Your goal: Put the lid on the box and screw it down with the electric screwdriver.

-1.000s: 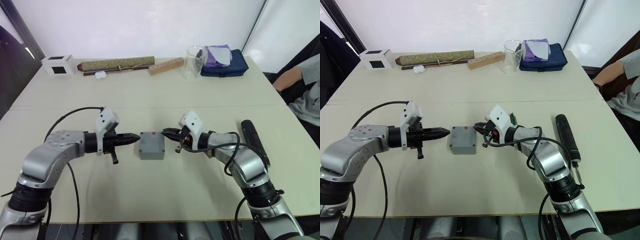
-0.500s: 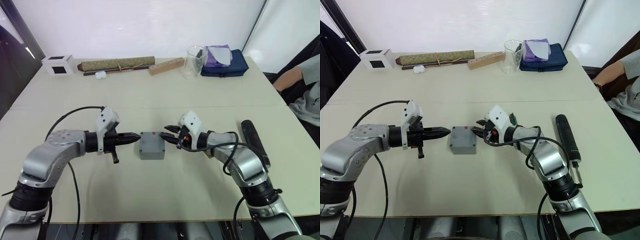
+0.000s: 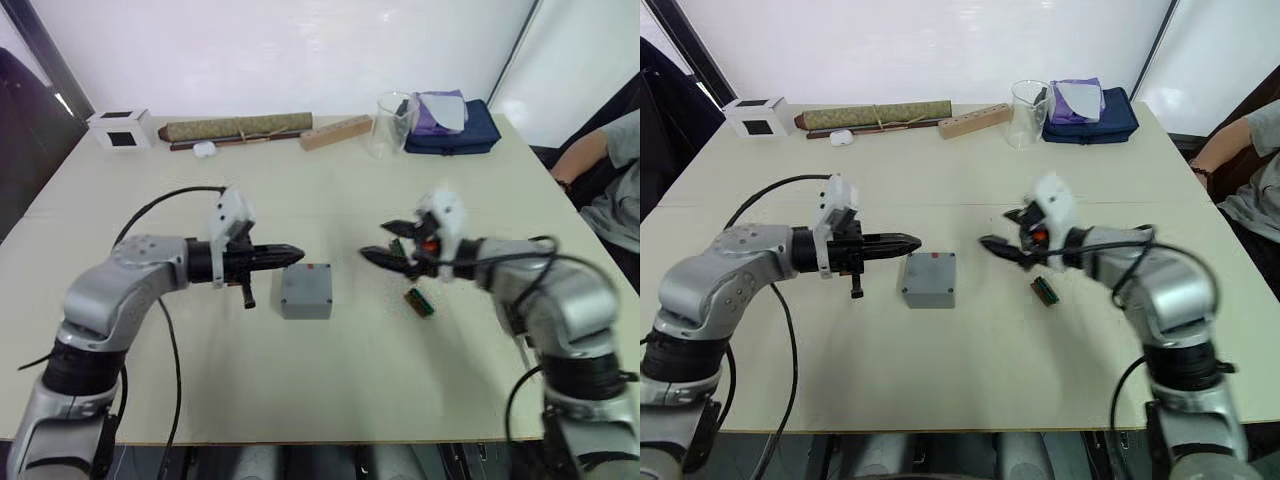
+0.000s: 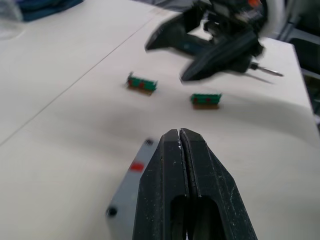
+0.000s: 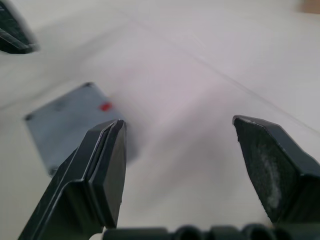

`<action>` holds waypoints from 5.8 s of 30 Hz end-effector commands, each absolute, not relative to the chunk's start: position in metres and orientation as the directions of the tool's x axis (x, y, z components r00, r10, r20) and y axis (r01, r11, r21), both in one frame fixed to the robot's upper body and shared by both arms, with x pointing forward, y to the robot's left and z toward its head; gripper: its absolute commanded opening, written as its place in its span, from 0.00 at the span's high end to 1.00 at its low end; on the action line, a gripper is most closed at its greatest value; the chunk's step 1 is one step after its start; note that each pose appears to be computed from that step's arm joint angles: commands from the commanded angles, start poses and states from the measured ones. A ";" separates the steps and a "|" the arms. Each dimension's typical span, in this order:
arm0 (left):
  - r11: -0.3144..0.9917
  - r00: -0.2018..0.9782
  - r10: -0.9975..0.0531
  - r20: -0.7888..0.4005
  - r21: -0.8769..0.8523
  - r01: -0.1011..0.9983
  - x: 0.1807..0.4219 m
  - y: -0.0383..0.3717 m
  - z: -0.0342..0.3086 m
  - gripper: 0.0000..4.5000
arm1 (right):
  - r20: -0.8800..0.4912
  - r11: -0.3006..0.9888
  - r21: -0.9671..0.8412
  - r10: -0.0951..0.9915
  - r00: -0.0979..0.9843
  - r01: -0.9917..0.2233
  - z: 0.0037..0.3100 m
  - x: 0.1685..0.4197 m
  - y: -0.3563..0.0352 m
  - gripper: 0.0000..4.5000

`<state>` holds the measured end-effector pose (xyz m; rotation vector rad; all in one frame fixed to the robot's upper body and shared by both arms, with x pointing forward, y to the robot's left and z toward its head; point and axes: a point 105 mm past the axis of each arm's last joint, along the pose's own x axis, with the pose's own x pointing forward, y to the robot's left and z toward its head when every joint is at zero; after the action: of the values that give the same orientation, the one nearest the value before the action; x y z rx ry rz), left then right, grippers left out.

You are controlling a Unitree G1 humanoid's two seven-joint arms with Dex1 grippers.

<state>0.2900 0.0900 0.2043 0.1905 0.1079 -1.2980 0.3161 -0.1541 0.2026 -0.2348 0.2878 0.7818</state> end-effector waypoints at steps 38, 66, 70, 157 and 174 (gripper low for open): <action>0.061 0.094 -0.977 -0.190 0.174 0.983 0.247 0.049 0.199 1.00 | -0.967 0.955 0.146 0.192 0.165 -0.258 0.104 0.287 -0.318 0.01; 0.265 0.293 -0.936 -0.193 0.159 0.951 0.280 0.091 0.196 1.00 | -0.744 0.902 0.295 0.424 0.517 -0.315 0.190 0.374 -0.269 0.52; 0.311 0.330 -0.927 -0.179 0.126 0.942 0.290 0.103 0.196 1.00 | -0.386 0.759 0.311 0.651 0.654 -0.572 0.237 0.372 -0.231 0.52; 0.328 0.367 -0.840 -0.398 0.165 0.930 0.313 0.109 0.127 1.00 | 0.211 0.603 -0.218 0.797 0.566 -0.768 0.203 0.315 -0.044 0.52; 0.349 0.374 -0.829 -0.415 0.136 0.927 0.310 0.111 0.114 1.00 | -0.040 0.603 -0.206 0.782 0.622 -0.771 0.144 0.327 -0.045 0.52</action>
<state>0.3106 0.1051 0.1263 0.3680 0.2335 -1.1779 0.3208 -0.0337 0.1799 -0.2141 -0.2122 0.9348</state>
